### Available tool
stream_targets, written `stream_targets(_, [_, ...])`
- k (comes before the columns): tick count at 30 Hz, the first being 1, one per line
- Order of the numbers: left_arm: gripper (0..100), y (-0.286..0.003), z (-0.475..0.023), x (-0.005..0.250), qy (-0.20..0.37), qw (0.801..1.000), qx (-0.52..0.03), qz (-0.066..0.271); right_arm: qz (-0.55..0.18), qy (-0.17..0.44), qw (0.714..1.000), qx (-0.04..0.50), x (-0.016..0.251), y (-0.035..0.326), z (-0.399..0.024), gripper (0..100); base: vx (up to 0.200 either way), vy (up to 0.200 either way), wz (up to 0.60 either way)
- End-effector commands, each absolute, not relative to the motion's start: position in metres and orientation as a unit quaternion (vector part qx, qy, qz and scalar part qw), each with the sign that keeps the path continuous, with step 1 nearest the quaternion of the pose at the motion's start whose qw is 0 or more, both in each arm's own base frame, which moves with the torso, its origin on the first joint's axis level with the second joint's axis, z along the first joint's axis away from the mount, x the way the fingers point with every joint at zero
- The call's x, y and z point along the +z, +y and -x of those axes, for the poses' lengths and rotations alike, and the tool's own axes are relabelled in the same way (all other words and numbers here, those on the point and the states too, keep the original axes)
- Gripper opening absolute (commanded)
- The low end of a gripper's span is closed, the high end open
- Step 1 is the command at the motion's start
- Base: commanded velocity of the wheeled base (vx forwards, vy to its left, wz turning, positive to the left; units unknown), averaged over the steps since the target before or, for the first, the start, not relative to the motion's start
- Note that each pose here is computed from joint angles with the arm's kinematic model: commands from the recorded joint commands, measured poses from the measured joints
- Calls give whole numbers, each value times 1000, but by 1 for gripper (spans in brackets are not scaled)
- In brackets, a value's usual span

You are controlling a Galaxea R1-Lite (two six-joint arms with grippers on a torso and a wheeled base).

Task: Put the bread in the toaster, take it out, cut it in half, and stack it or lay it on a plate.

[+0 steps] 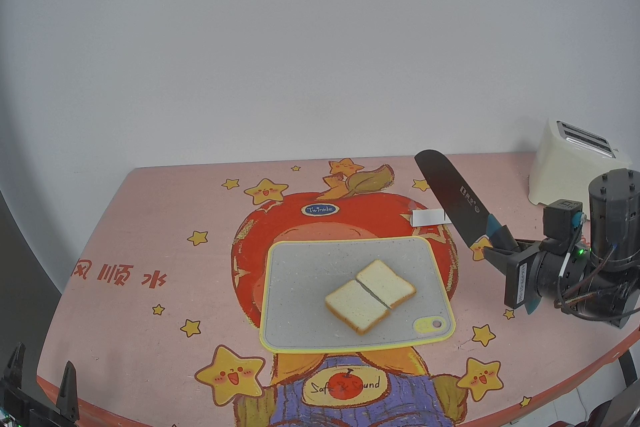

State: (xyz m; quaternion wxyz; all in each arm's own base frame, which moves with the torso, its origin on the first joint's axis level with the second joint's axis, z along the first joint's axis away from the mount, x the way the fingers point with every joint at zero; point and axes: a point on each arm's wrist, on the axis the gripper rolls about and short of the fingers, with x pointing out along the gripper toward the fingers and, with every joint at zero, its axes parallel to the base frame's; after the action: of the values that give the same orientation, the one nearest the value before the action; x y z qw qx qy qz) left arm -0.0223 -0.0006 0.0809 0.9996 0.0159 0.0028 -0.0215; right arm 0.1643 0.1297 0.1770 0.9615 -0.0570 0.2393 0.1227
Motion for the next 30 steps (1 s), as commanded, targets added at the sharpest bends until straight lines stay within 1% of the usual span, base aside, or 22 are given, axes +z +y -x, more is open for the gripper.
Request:
stream_targets(1, [100, -1, 22, 76, 7, 1000, -23, -15, 60, 245, 961, 117, 173, 127, -165, 0, 0, 0, 0])
stream_targets(12, [100, -1, 22, 76, 7, 1000, -21, -11, 54, 230, 966, 109, 169, 127, -164, 0, 0, 0, 0])
stream_targets(30, [100, -1, 22, 76, 7, 1000, -21, -11, 47, 215, 971, 98, 173, 124, -163, 0, 0, 0, 0])
